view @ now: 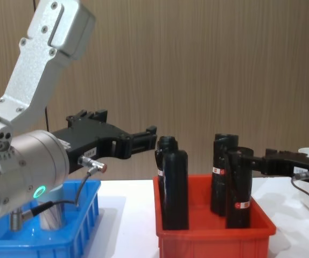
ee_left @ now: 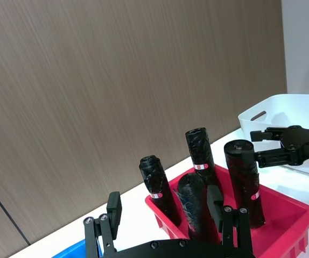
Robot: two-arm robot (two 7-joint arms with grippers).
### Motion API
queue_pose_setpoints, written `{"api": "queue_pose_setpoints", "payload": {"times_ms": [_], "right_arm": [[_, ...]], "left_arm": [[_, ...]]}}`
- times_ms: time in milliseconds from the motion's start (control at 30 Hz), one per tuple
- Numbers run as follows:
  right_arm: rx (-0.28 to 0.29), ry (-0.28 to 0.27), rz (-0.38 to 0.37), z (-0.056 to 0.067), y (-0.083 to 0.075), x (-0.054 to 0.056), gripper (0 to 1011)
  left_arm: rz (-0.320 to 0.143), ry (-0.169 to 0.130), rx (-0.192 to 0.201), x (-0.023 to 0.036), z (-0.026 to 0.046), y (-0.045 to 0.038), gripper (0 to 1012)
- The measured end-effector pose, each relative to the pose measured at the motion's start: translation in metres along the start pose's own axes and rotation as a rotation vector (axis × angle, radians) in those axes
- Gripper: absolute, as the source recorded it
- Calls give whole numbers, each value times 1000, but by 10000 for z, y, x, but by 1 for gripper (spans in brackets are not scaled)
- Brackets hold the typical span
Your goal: Pick the cotton swabs from the blue box and place them into the white box.
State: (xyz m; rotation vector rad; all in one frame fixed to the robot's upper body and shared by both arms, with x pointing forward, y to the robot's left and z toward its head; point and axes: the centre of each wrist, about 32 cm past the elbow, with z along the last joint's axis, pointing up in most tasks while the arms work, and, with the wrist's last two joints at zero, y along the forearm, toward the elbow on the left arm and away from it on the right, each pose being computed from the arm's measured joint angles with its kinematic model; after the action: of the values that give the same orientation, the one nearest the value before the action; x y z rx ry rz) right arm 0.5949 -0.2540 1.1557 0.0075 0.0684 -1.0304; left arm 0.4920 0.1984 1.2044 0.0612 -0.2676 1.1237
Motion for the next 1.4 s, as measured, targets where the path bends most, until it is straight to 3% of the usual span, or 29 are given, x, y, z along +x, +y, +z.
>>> {"api": "queue_pose_setpoints", "payload": {"times_ms": [733, 1267, 1400], "right_arm": [[-8, -14, 15, -18, 160, 88, 1002], [-21, -26, 76, -44, 280, 52, 1002], [-26, -32, 87, -51, 310, 43, 950]], "left_arm": [[0, 0, 0, 0, 0, 0, 1004], [0, 0, 0, 0, 0, 0, 1004], [0, 0, 0, 0, 0, 0, 1004]]}}
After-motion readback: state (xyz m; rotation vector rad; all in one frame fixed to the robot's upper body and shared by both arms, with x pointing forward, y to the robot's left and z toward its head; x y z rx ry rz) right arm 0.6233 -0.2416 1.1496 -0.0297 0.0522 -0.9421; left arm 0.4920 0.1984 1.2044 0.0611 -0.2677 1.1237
